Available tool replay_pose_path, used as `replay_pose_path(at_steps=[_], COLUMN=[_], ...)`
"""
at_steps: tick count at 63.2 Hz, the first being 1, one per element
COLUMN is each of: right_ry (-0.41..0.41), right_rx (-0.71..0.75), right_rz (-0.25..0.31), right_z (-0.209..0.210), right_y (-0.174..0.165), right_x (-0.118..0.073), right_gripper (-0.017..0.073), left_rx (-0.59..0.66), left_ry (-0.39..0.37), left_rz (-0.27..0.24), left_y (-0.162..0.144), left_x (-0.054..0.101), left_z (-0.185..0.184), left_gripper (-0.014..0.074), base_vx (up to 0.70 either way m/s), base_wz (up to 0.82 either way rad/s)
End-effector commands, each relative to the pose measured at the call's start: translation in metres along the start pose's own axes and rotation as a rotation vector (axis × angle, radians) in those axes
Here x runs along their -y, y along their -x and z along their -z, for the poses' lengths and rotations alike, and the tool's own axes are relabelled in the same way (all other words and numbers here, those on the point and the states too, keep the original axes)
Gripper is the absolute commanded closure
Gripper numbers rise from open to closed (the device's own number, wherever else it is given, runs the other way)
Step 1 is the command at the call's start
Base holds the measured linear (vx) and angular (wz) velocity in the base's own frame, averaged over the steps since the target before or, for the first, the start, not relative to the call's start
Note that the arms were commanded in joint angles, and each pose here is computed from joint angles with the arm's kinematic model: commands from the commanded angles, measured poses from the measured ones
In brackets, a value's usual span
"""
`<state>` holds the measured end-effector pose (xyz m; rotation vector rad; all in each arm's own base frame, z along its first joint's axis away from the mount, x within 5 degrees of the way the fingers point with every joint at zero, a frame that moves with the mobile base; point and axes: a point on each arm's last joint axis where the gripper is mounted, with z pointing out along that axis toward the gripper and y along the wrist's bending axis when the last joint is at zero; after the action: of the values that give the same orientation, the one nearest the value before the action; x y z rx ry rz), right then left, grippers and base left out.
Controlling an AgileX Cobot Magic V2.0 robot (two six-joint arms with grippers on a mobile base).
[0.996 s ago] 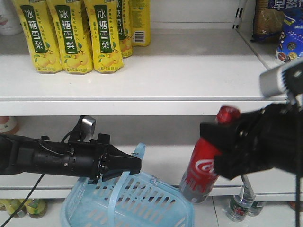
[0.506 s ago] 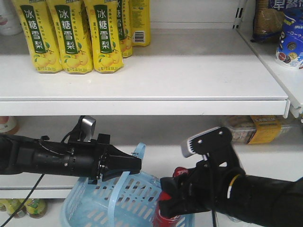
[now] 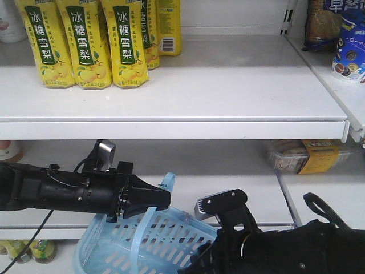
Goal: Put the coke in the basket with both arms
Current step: 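Open the right gripper to drop the bottle into the basket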
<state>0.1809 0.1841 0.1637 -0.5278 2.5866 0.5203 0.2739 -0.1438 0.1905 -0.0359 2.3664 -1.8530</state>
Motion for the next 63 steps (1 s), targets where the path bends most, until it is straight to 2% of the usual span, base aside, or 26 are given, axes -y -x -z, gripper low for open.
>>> replay_pose_path(at_steps=[1, 17, 27, 40, 49, 63], right_ry=[0.025, 0.026, 0.036, 0.048, -0.014, -0.227], right_rx=[0.085, 0.077, 0.075, 0.198, 0.279, 0.479], right_rz=[0.009, 0.008, 0.024, 0.067, 0.058, 0.122], right_z=[0.01, 0.01, 0.018, 0.061, 0.098, 0.164], right_y=[0.016, 0.015, 0.015, 0.024, 0.029, 0.025], right_x=[-0.006, -0.007, -0.008, -0.003, 0.02, 0.055], right_gripper=[0.0321, 0.0165, 0.0153, 0.0154, 0.0154, 0.0154], left_rx=[0.062, 0.061, 0.061, 0.061, 0.061, 0.061], left_ry=[-0.122, -0.122, -0.122, -0.122, -0.122, -0.122], left_rz=[-0.067, -0.067, -0.067, -0.067, -0.067, -0.067], left_y=[0.006, 0.006, 0.006, 0.006, 0.006, 0.006], left_x=[0.028, 0.028, 0.028, 0.028, 0.028, 0.028], left_z=[0.005, 0.005, 0.005, 0.005, 0.005, 0.005], left_gripper=[0.06, 0.06, 0.06, 0.06, 0.06, 0.06], base_vx=[0.0, 0.0, 0.0, 0.0, 0.0, 0.0], base_wz=[0.0, 0.0, 0.0, 0.0, 0.0, 0.0])
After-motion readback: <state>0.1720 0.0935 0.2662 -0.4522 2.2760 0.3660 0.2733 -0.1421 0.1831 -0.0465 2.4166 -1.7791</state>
